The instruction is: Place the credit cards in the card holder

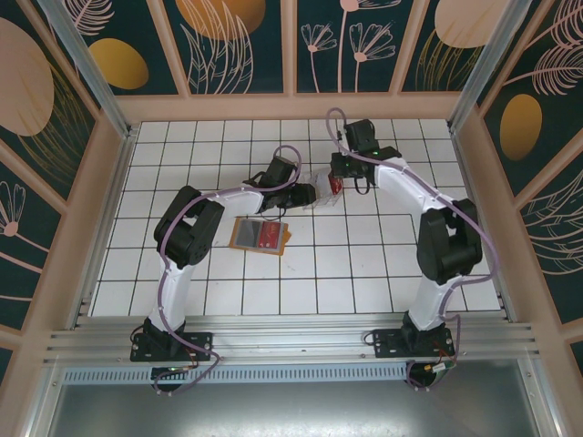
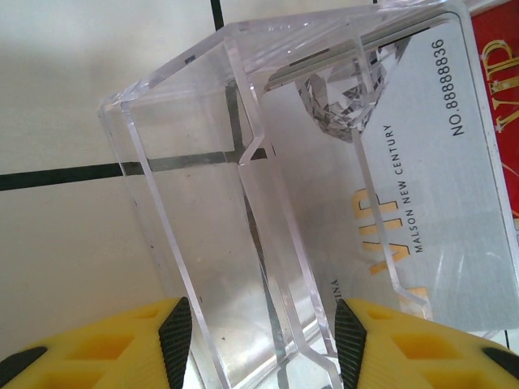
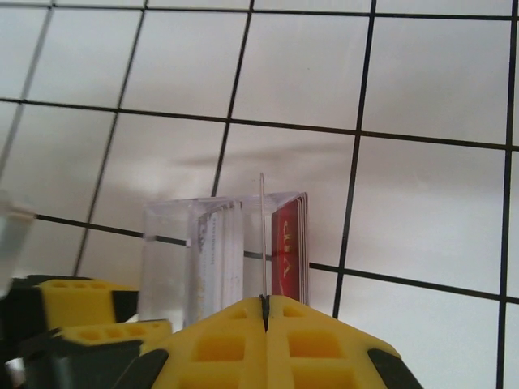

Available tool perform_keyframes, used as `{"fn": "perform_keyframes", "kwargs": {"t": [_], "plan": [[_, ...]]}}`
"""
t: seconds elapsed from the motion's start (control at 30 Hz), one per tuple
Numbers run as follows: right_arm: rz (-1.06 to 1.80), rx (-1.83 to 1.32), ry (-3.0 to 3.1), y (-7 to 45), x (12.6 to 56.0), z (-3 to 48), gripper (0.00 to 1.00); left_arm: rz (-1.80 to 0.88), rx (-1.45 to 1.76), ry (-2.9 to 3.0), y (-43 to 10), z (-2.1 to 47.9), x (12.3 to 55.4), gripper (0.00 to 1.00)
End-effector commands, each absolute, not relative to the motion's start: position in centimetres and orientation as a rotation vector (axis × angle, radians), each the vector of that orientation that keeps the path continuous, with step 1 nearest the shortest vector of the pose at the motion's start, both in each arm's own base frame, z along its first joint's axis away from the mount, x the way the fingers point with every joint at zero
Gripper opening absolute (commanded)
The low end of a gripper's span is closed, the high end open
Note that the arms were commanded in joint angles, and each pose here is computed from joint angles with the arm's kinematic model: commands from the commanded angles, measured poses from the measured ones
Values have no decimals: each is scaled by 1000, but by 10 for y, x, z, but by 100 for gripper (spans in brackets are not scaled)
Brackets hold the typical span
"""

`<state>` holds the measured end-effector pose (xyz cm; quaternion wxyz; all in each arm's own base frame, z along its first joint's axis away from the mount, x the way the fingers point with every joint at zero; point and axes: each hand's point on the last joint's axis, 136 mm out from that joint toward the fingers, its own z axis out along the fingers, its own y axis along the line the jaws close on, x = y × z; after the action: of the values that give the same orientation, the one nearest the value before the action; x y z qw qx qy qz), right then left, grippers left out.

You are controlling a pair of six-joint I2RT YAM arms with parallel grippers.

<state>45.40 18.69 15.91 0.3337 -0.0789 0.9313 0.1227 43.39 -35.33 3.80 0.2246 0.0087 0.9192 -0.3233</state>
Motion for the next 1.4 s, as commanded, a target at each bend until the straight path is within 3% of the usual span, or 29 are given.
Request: {"fn": "perform_keyframes", "kwargs": {"t": [0.0,0.17,0.37,0.73,1.03,1.37], "plan": [[509,-168,2352,192,445,191,4,-881,33,2517,-349,58,431,53],[755,-158,2278,206,420,213,4,-847,34,2453,-334,98,432,54],[1169,-101,2200,239,369,209,3,-708,-41,2420,-271,125,420,55],[1380,-16,2246,327,303,142,2,-496,-303,2479,-150,84,361,53],[1360,1,2305,368,305,97,1,-455,-402,2578,-121,33,327,46],[1366,-6,2356,380,310,77,1,-516,-394,2624,-127,14,313,28]]}}
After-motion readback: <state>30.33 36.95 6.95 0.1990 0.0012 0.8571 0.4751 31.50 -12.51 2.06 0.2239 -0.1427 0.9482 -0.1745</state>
